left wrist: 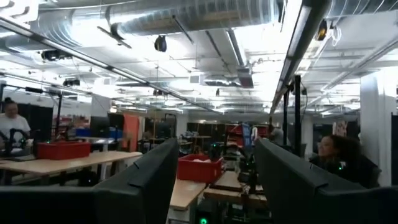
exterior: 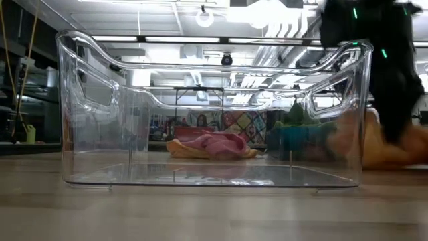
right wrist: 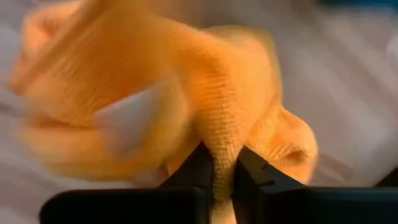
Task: Sort microfiber towel by color & place in baskets
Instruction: Put the middle right yellow microfiber towel into the bottom transparent bin
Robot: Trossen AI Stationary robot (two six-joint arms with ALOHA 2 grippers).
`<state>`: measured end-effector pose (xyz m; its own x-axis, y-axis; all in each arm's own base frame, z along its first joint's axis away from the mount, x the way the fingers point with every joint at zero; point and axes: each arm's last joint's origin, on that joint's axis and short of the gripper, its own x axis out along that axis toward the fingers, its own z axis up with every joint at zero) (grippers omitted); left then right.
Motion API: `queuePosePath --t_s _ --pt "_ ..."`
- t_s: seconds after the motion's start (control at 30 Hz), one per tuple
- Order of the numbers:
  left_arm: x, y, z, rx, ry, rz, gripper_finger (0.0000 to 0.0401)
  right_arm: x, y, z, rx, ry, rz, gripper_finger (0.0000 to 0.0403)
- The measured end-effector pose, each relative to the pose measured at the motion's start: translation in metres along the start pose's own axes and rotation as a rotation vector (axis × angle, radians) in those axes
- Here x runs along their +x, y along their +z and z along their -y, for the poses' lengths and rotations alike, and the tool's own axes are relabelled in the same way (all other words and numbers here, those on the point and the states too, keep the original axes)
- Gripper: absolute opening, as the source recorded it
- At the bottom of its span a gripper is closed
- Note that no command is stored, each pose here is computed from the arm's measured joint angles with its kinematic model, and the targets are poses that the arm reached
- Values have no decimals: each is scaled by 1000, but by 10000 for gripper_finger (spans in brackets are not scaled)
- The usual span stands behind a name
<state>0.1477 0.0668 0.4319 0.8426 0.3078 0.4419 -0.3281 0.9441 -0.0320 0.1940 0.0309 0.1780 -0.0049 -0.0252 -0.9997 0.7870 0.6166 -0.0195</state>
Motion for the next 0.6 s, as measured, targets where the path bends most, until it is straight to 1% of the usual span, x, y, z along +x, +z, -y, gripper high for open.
queuePosePath --t_s 0.03,0.1,0.2,0.27,0.37,0.47,0.53,0.6 --pt "0 0 0 0 -1 0 200 -13 2 -4 -6 10 31 25" --pt "0 0 1 0 -35 -1 200 -45 8 -12 -9 28 110 23" --pt "0 2 3 -3 -93 17 200 -103 18 -20 -33 97 285 7" --pt "1 2 3 -43 -101 25 200 -139 23 -23 -46 147 425 10" --pt "5 -2 5 -149 -110 5 200 -184 31 -28 -77 222 660 5" --pt "9 -8 8 -305 -129 -25 200 -208 39 -38 -142 333 841 5" --pt "12 -11 13 -386 -149 -44 200 -213 44 -49 -211 430 914 3" --pt "16 -15 19 -444 -178 -61 200 -210 46 -64 -280 549 947 3"
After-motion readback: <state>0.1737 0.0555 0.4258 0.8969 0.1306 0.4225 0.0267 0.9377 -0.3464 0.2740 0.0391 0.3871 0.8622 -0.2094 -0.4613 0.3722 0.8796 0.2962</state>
